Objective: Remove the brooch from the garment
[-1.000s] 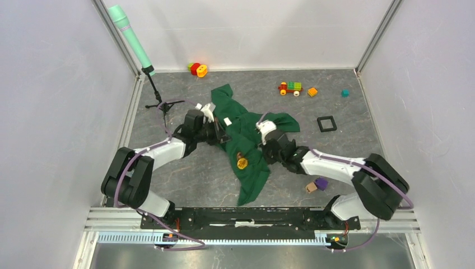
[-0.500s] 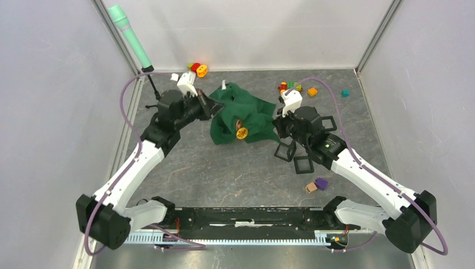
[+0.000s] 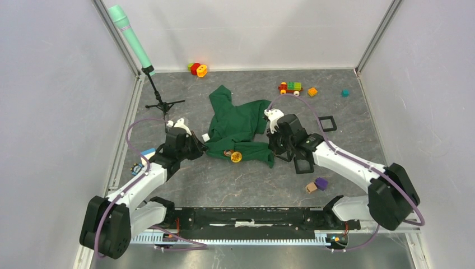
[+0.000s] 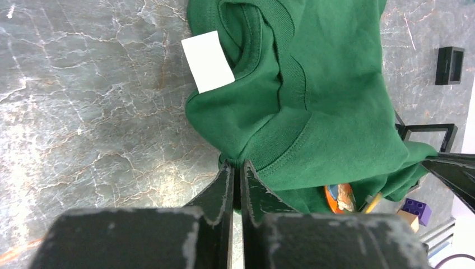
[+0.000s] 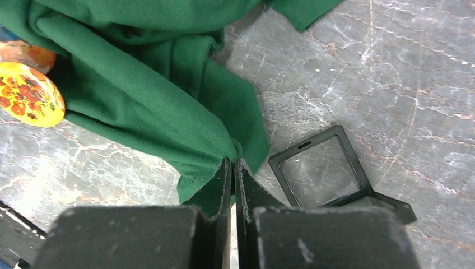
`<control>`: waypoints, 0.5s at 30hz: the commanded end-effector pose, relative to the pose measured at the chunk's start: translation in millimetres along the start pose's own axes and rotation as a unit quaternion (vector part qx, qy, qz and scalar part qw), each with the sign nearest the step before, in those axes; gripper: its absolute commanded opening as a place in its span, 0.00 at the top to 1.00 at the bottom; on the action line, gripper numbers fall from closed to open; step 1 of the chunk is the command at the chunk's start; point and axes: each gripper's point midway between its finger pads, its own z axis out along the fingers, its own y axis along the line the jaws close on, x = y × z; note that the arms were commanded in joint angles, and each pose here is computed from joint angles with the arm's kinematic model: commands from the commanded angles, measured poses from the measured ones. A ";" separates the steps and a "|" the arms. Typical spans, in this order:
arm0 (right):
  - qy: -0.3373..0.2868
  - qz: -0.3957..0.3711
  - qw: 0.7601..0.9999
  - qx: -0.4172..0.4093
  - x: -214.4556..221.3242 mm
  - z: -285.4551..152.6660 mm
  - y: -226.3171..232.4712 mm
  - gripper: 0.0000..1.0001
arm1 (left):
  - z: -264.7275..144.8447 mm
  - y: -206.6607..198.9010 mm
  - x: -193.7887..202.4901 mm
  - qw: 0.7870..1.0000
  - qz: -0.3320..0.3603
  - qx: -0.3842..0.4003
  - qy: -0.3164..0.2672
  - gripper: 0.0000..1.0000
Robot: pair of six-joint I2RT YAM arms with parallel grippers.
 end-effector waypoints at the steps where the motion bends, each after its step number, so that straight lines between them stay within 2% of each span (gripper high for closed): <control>1: -0.022 -0.022 0.998 -0.048 -17.4 11.8 14.8 0.91 | 5.7 -19.4 -19.3 0.999 0.019 0.041 -0.028 0.88; 2: -0.024 -0.026 0.998 -0.060 -18.4 14.6 18.5 0.86 | 4.9 -23.4 -14.5 0.998 0.027 0.050 -0.015 0.83; 3: -0.023 -0.031 0.997 -0.067 -19.5 16.4 20.9 0.76 | 3.5 -26.7 -10.3 0.998 0.032 0.054 -0.006 0.75; 5: -0.025 -0.040 0.995 -0.085 -21.5 17.1 27.0 0.60 | -1.5 -33.9 -0.2 0.997 0.060 0.046 -0.001 0.54; 7: -0.034 -0.047 0.993 -0.104 -23.0 14.3 35.0 0.53 | -13.1 -43.8 7.6 0.995 0.096 0.037 -0.006 0.42; 11: -0.055 -0.073 0.988 -0.127 -21.1 3.7 52.8 0.52 | -34.6 -49.9 10.2 0.991 0.128 0.012 -0.025 0.42; 15: -0.058 -0.100 0.985 -0.127 -18.5 -0.6 63.0 0.36 | -44.2 -61.2 27.4 0.988 0.156 0.017 -0.011 0.44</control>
